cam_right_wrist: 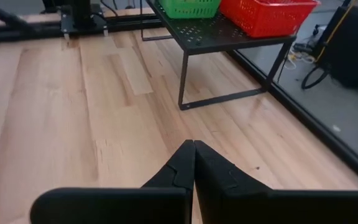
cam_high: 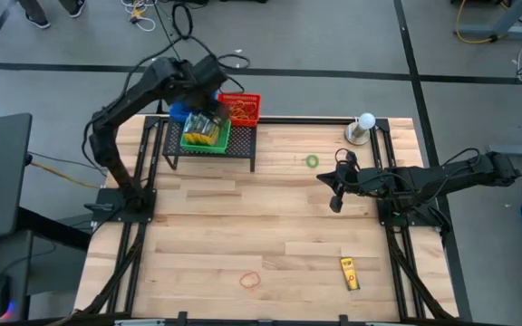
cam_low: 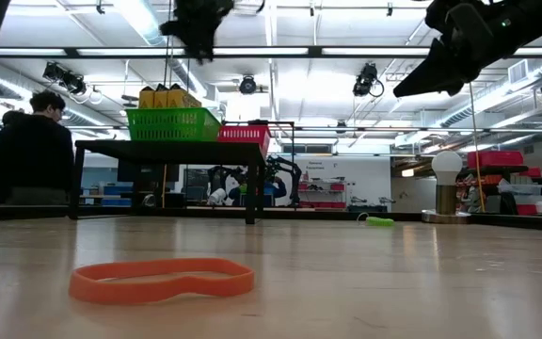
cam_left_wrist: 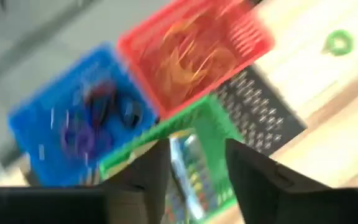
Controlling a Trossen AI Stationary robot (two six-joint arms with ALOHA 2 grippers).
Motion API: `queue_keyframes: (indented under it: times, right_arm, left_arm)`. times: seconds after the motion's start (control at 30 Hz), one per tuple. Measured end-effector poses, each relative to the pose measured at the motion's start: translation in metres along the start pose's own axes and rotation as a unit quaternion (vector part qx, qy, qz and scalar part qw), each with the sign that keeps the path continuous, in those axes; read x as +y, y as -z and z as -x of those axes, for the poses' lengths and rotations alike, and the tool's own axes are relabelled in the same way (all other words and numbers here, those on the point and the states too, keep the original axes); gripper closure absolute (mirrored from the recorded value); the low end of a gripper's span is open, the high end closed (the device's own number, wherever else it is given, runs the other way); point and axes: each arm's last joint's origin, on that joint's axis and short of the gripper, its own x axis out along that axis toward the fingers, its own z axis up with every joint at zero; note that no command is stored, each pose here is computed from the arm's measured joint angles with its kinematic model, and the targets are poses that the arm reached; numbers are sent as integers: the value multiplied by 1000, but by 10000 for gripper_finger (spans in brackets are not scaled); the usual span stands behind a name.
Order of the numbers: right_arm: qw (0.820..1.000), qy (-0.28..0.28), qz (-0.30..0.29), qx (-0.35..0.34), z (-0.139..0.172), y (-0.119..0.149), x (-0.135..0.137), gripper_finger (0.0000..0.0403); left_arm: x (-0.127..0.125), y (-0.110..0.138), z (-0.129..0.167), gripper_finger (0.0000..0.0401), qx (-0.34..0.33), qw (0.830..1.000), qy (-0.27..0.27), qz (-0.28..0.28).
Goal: Pick & Place Office Desk Supplies
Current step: Put the orange rubber band into the red bin
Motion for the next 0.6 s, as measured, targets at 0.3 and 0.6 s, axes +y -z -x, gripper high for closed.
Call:
queue_keyframes:
  times: [0.3, 0.6]
  right_arm:
    - [996, 2, -93, 9, 1, 0, 0, 392]
    - [981, 32, -173, 83, 12, -11, -4, 392]
  left_arm:
    - [-81, 19, -15, 392, -159, 946, 201, -198]
    - [-116, 97, -69, 395, -141, 909, 295, -257]
